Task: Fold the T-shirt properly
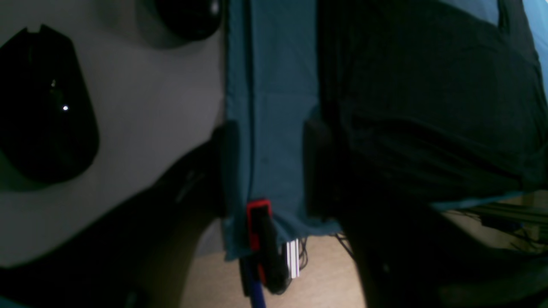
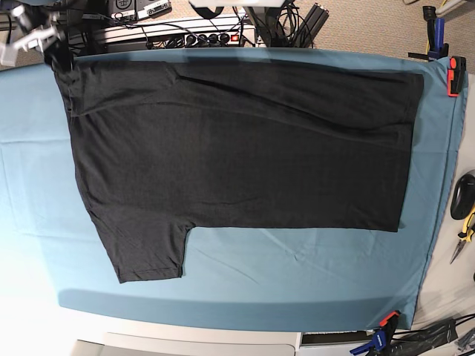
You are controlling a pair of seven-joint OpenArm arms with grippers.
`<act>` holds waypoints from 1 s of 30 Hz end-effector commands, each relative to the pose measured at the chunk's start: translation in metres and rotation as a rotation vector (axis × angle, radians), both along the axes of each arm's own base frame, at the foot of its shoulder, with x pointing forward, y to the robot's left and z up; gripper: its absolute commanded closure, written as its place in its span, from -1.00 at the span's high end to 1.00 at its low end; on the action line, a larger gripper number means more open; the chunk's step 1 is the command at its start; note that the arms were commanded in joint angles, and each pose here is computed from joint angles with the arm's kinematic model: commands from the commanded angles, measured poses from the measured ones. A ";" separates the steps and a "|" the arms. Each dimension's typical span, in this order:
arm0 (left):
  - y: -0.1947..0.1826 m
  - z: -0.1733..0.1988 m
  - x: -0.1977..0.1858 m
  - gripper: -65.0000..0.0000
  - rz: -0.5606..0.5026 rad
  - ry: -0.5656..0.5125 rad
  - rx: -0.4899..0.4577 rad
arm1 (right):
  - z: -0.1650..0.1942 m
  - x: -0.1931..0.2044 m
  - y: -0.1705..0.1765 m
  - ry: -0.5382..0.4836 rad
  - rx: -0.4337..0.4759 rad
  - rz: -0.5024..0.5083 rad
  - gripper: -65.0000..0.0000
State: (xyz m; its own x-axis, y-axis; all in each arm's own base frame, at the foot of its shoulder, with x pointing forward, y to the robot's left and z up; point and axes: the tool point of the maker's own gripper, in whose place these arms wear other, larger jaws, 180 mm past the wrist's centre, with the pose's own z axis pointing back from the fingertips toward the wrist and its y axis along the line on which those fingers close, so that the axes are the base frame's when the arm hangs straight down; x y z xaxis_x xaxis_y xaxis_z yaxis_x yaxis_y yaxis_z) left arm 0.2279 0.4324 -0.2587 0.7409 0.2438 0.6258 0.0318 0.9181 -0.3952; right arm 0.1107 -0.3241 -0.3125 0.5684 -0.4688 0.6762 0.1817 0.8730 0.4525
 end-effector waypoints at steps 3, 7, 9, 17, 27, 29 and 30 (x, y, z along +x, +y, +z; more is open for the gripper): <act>0.005 0.021 0.009 -0.21 -0.011 -0.049 0.030 | -0.003 0.009 0.008 0.009 -0.009 0.047 -0.18; 0.005 0.021 0.009 -0.21 -0.011 -0.049 0.030 | -0.021 0.008 0.018 0.091 -0.021 0.092 -0.18; 0.005 0.021 0.009 -0.21 -0.011 -0.048 0.030 | -0.026 0.007 0.016 0.116 -0.043 0.088 -0.18; 0.005 0.021 0.009 -0.21 -0.011 -0.049 0.029 | -0.028 0.006 0.007 0.132 -0.090 0.061 -0.24; 0.005 0.021 0.009 -0.21 -0.011 -0.049 0.030 | -0.026 0.021 -0.005 0.107 -0.153 0.025 -0.34; 0.005 0.021 0.009 -0.21 -0.011 -0.049 0.029 | -0.025 0.024 -0.005 0.098 -0.153 0.024 -0.60; 0.005 0.021 0.009 -0.22 -0.011 -0.049 0.029 | -0.025 0.024 -0.005 0.097 -0.153 0.024 -0.74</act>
State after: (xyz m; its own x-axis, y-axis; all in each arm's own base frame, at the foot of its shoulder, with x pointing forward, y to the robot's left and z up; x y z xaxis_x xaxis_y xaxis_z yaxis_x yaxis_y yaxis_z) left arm 0.2279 0.4325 -0.2587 0.7408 0.2437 0.6260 0.0316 0.9182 -0.3949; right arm 0.1291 -0.3254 -0.3484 0.6710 -0.3643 0.6458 0.2125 0.9289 0.3032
